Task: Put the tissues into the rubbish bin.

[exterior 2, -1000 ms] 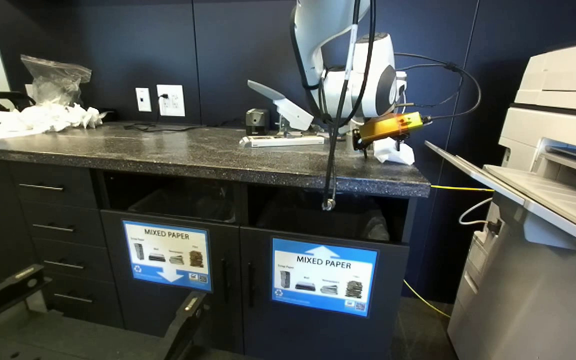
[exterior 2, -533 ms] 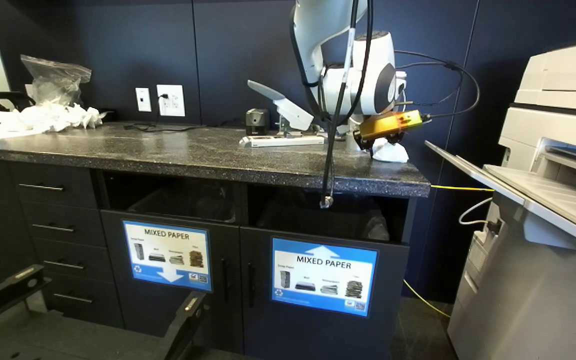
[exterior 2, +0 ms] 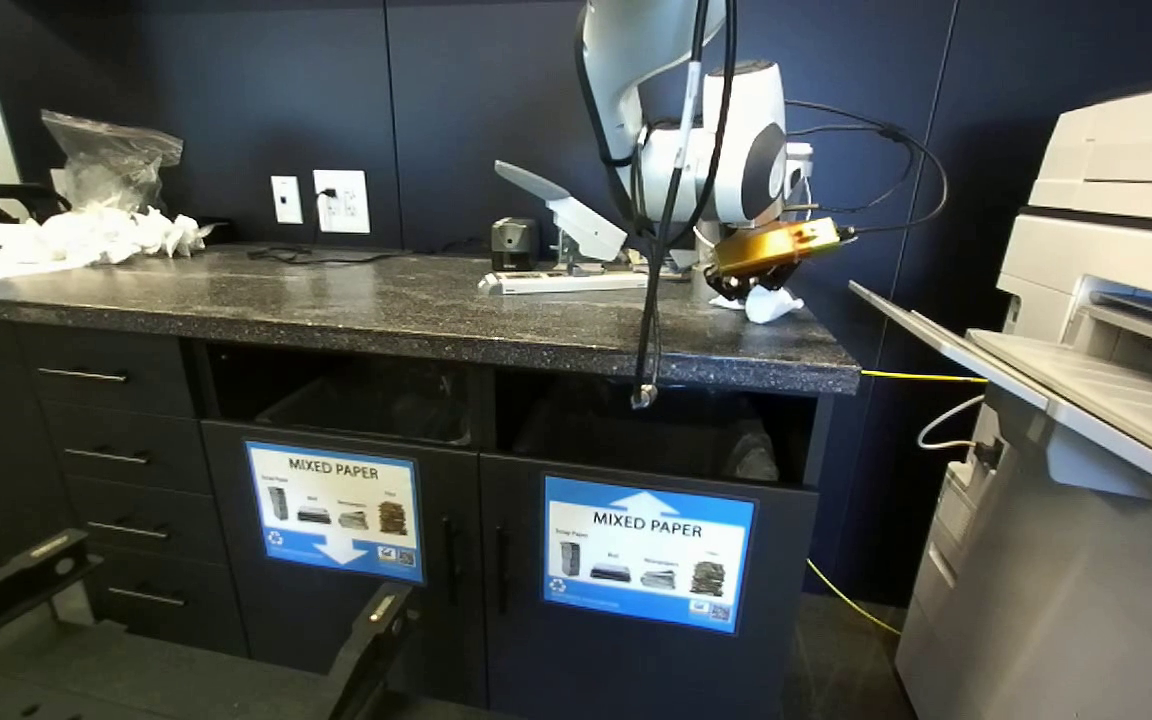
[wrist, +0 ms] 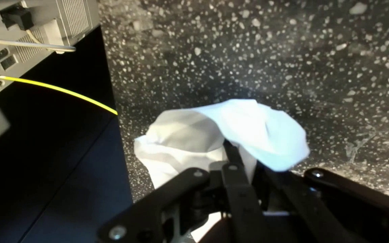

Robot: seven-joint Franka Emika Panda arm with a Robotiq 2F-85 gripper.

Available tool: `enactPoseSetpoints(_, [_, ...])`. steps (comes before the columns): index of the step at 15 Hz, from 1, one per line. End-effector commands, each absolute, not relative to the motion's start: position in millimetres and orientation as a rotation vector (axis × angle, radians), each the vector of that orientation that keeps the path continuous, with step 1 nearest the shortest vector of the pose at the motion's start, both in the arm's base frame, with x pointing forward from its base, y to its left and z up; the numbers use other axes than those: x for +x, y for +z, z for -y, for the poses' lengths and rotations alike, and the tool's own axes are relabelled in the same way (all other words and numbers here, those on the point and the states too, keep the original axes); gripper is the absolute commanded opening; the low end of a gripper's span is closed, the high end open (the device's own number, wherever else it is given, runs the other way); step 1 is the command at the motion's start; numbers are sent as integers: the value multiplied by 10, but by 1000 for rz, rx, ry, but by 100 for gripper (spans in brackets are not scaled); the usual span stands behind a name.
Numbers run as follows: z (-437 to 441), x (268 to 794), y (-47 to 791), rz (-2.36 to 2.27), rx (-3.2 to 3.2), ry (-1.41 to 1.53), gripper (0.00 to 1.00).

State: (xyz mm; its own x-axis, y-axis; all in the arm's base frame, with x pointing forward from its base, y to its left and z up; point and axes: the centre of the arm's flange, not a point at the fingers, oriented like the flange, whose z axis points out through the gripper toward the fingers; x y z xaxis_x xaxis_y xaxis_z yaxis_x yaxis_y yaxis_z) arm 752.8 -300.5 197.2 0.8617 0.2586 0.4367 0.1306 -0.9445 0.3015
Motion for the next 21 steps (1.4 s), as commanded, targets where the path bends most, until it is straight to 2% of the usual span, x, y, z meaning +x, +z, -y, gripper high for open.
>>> enactPoseSetpoints(1, [2907,7606,1866,-407,2846,607,12])
enactPoseSetpoints(9, [2508,7312,1892,-658,2923,401,13])
enactPoseSetpoints(21, [1513,6406,1976,-674,2955,130,13])
